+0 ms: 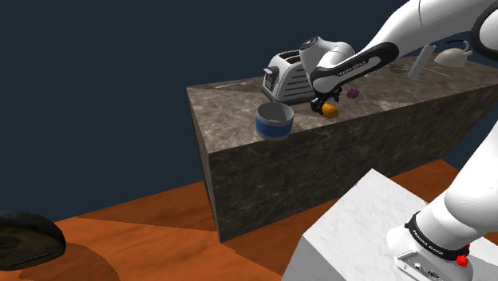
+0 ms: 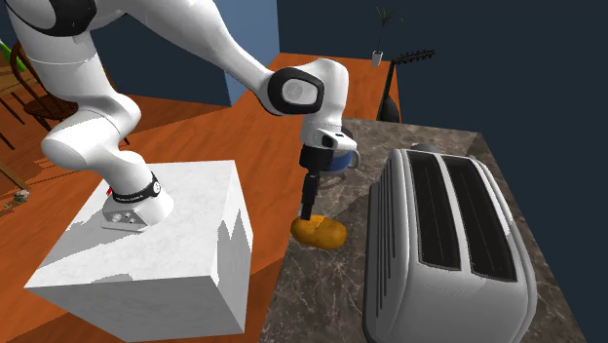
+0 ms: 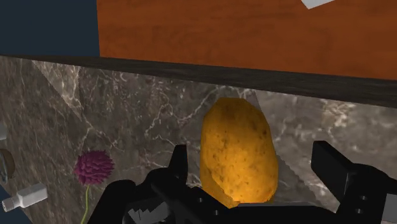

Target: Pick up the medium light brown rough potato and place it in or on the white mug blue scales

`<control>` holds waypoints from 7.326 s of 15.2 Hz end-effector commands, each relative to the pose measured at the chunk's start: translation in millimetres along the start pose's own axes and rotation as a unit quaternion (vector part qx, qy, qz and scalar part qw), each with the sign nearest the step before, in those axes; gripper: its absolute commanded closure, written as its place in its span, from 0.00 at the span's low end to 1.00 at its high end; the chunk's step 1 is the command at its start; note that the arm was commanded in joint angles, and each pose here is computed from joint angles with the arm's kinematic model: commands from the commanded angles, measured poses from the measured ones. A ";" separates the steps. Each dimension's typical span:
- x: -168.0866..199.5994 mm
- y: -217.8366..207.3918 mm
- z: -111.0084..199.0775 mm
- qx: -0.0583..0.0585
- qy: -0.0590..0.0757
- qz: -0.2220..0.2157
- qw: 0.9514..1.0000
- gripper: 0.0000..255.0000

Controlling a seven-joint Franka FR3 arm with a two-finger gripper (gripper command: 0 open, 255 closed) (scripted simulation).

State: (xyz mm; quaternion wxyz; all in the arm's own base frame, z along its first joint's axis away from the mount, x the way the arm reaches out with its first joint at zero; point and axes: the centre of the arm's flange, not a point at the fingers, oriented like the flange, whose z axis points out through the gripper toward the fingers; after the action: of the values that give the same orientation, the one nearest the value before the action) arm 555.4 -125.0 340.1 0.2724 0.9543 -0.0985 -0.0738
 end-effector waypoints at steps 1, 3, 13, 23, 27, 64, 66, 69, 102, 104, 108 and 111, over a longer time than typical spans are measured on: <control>4.3 0.8 10.1 -0.005 0.000 0.002 1.000 0.00; 4.3 0.9 20.7 -0.005 0.000 0.002 1.000 0.00; 4.3 1.1 39.5 -0.005 0.000 0.002 1.000 0.00; 3.9 1.1 39.5 -0.005 0.000 0.002 1.000 1.00; 2.9 9.5 26.2 -0.005 0.000 0.002 1.000 1.00; -7.5 16.2 -156.3 -0.005 0.000 0.002 1.000 1.00; -6.6 -5.7 -171.1 -0.005 0.000 0.002 1.000 1.00; -5.3 -38.5 -193.2 -0.005 0.000 0.002 1.000 1.00; 6.2 -196.9 -207.2 -0.005 0.000 0.002 1.000 1.00; 6.2 -197.0 -207.1 -0.005 0.000 0.002 1.000 0.00; 6.2 -197.0 -207.1 -0.005 0.000 0.002 1.000 0.00; 6.2 -197.3 -246.8 -0.005 0.000 0.002 1.000 0.00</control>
State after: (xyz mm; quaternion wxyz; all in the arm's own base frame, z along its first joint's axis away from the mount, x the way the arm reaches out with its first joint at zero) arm 637.7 155.8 430.7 0.2768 0.9529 -0.0998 -0.0730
